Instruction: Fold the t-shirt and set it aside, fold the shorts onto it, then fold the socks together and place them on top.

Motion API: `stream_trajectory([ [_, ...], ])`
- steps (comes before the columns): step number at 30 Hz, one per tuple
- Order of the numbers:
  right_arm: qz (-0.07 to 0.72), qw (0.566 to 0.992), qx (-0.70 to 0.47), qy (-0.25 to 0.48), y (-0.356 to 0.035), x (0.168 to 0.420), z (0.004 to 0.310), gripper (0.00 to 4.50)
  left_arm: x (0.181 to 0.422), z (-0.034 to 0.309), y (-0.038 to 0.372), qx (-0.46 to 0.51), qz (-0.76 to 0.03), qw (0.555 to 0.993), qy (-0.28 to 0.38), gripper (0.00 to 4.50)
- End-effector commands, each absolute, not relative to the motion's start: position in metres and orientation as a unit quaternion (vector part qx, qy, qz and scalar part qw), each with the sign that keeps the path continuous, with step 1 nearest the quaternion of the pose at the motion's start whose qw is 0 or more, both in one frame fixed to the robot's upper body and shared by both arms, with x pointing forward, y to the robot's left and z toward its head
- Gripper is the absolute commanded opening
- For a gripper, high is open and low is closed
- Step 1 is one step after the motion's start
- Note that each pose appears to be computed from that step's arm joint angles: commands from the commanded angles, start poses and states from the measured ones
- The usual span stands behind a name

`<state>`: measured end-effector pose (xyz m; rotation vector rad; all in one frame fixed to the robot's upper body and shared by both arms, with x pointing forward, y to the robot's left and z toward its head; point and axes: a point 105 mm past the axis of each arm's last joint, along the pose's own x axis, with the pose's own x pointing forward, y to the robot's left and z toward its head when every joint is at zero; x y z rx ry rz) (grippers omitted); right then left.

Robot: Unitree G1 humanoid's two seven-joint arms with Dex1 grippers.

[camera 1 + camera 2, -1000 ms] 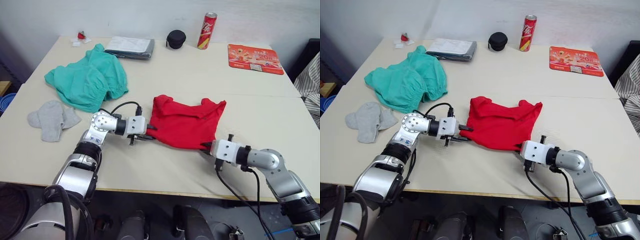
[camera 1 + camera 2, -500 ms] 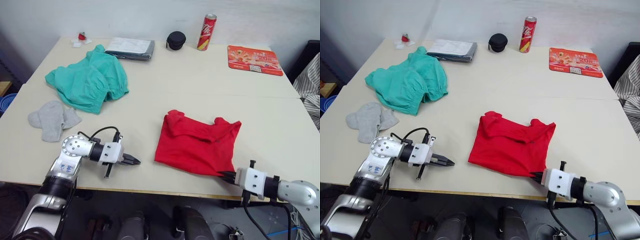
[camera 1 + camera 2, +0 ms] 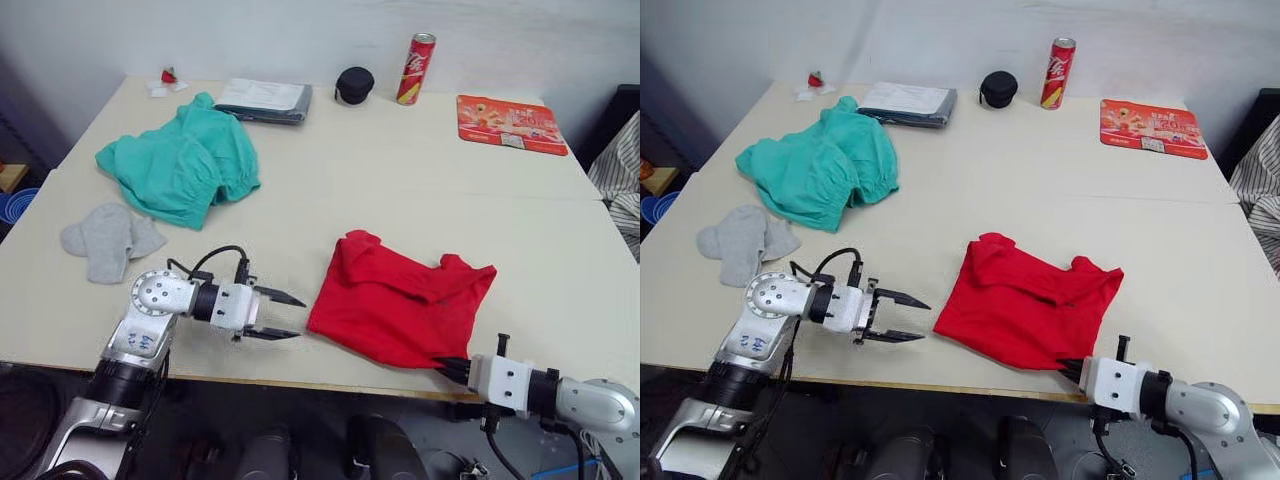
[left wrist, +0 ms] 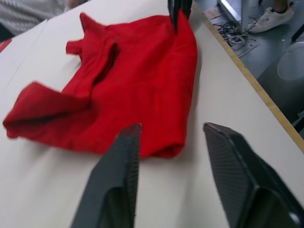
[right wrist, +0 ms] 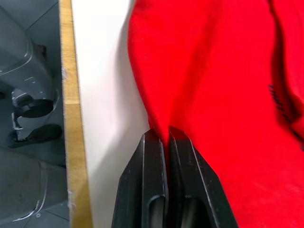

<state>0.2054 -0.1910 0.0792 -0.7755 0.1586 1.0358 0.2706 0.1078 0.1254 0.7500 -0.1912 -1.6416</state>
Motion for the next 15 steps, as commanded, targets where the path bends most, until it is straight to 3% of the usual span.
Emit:
stream_trajectory([
  [1,0.48,0.795,-0.365,0.065,-0.191,0.208,0.085,0.0,0.272,0.116,0.1,0.349,-0.729,0.583,-0.085,2.89],
  [8,0.479,0.796,-0.366,0.058,-0.187,0.214,0.087,0.0,0.289,0.099,0.069,0.355,-0.725,0.581,-0.103,2.89],
  [11,0.479,0.795,-0.367,0.057,-0.187,0.215,0.088,0.0,0.289,0.093,0.065,0.355,-0.732,0.572,-0.103,2.29],
  [15,0.478,0.793,-0.372,0.062,-0.19,0.216,0.088,0.0,0.283,0.088,0.073,0.349,-0.747,0.558,-0.088,0.99],
])
